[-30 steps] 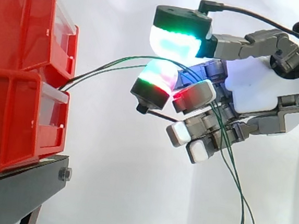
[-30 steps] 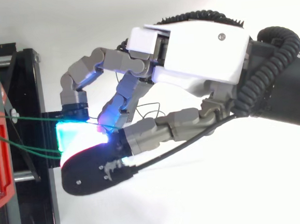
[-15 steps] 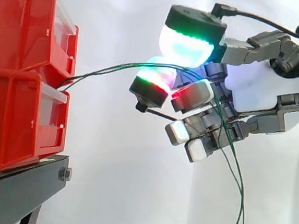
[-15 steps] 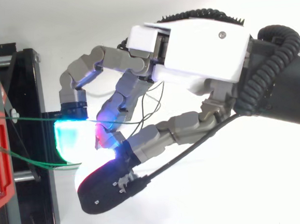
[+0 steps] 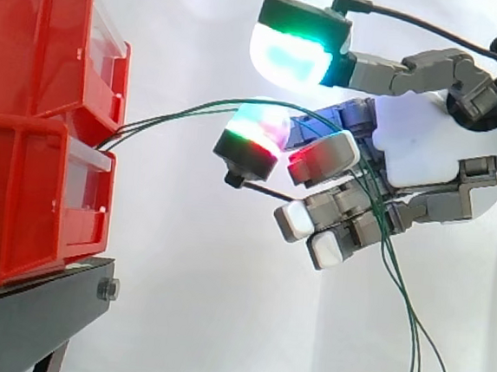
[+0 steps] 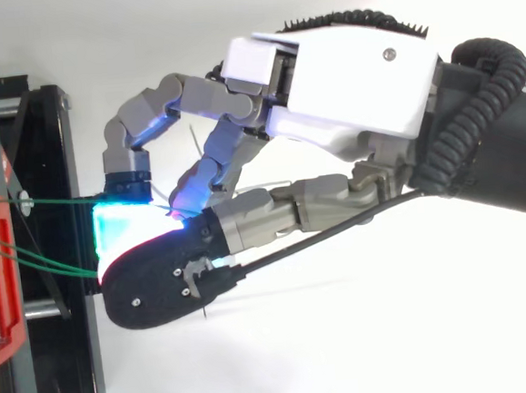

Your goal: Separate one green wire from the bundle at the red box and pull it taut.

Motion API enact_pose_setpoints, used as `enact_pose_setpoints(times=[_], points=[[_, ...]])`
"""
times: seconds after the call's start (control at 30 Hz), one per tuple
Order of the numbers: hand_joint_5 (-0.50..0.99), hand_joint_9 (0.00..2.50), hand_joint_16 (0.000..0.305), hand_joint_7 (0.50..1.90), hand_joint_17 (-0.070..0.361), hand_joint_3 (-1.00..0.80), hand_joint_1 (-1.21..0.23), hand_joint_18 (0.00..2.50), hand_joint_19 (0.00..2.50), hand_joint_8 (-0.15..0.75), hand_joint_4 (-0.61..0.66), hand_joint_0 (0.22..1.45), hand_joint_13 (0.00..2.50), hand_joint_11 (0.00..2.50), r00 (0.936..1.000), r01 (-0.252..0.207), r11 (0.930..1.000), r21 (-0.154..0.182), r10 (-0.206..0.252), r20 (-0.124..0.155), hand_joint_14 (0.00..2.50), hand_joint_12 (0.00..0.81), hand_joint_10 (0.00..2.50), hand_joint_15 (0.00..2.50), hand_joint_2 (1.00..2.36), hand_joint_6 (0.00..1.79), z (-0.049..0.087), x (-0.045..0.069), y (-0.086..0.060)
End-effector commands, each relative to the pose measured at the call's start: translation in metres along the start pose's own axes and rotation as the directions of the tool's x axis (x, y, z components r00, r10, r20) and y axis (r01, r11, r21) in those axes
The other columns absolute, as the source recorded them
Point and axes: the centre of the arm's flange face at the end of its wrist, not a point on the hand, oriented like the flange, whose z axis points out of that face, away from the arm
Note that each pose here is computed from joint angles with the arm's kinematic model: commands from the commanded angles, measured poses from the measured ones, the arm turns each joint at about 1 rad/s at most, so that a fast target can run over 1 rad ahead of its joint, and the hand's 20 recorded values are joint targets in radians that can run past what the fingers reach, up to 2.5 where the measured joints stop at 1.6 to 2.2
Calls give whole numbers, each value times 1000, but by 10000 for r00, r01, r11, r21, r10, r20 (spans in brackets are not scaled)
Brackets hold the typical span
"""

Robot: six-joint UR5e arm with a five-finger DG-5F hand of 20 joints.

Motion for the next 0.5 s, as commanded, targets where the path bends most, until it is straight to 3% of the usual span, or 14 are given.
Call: enact_pose_setpoints(times=[0.0,0.13,0.23,0.47], points=[[-158,1229,48,1053,108,-396,-707,780,692,245,71,594,947,1375,10000,23,10000,20,-23,8,26,392,20,742,1007,846,0,-1,-1],[-164,1223,48,1047,108,-403,-742,783,691,247,76,600,947,1378,9999,114,9998,139,-115,61,26,393,19,749,1006,851,0,-5,-8],[-169,1220,49,1025,110,-472,-730,791,696,253,80,574,953,1378,9999,120,9994,321,-122,81,24,391,18,753,1002,854,0,-7,-31],[-174,1215,51,983,114,-500,-668,814,694,262,94,530,1003,1358,9997,-200,9996,213,197,139,26,403,17,757,1000,849,2,-8,-38]])
